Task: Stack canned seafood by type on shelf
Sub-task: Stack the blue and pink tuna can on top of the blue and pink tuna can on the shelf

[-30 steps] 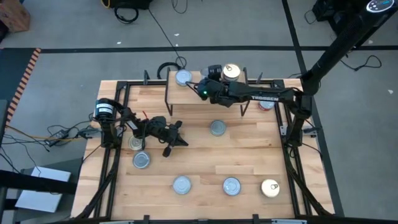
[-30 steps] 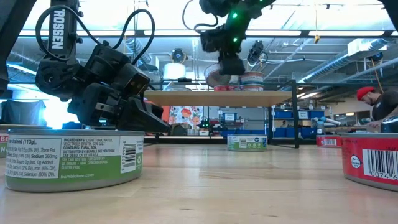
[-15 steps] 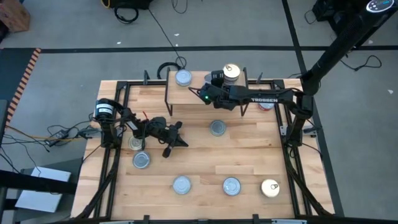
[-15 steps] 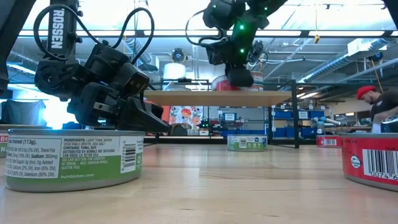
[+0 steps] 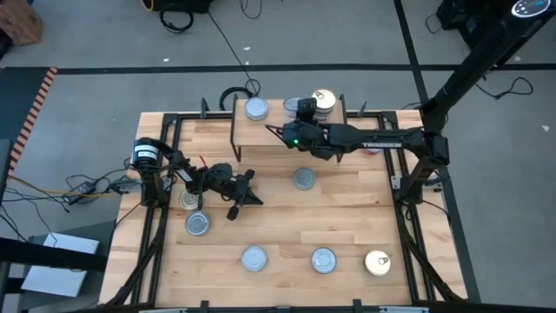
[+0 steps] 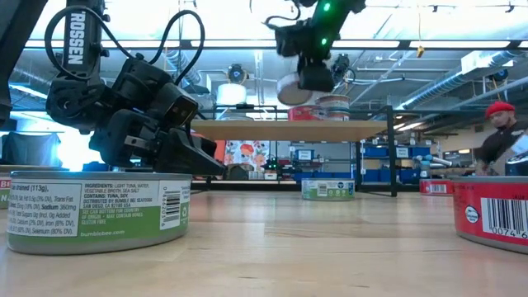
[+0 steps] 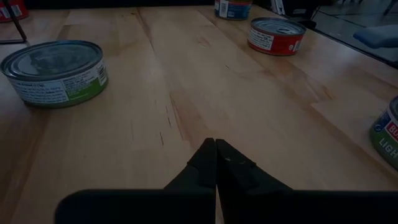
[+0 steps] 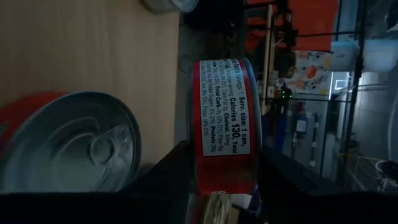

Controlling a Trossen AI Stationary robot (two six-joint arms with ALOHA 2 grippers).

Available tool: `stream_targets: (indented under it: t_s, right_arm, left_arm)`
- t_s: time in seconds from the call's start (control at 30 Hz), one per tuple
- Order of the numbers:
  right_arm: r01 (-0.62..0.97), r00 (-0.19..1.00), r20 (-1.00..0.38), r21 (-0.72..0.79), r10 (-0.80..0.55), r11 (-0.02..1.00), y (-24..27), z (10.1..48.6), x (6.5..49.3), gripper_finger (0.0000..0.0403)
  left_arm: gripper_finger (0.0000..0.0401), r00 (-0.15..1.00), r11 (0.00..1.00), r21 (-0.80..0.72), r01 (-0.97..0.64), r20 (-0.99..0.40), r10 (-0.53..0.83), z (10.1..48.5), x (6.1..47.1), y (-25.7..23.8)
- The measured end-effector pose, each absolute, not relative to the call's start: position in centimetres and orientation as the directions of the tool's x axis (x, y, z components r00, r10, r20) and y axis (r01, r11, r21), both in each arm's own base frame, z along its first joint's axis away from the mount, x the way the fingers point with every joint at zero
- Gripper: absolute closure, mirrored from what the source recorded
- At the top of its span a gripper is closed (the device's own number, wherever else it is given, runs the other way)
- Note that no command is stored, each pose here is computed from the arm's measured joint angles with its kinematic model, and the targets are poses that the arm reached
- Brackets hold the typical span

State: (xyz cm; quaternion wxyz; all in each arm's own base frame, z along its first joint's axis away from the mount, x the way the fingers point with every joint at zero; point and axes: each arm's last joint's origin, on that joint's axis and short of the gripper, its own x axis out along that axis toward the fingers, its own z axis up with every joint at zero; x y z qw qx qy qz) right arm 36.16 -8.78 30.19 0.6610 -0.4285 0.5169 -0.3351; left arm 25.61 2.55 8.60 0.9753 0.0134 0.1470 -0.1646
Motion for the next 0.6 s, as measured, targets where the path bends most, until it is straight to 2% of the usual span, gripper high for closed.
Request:
stream_targets:
  t_s: [0.3,0.6]
  right_arm:
    - [0.039,0.251,-0.507,-0.846,-0.824,0.532,-5.5,29.6,34.9,0.0247]
    - [0.043,0.223,-0.498,-0.854,-0.838,0.519,-6.4,28.0,35.0,0.0247]
  left_arm:
    - [0.0396,0.903,0.946,-0.022,0.324,-0.291,-0.316,8.6,25.6,2.6]
    - [0.0396,0.903,0.946,-0.024,0.323,-0.291,-0.316,8.6,25.6,2.6]
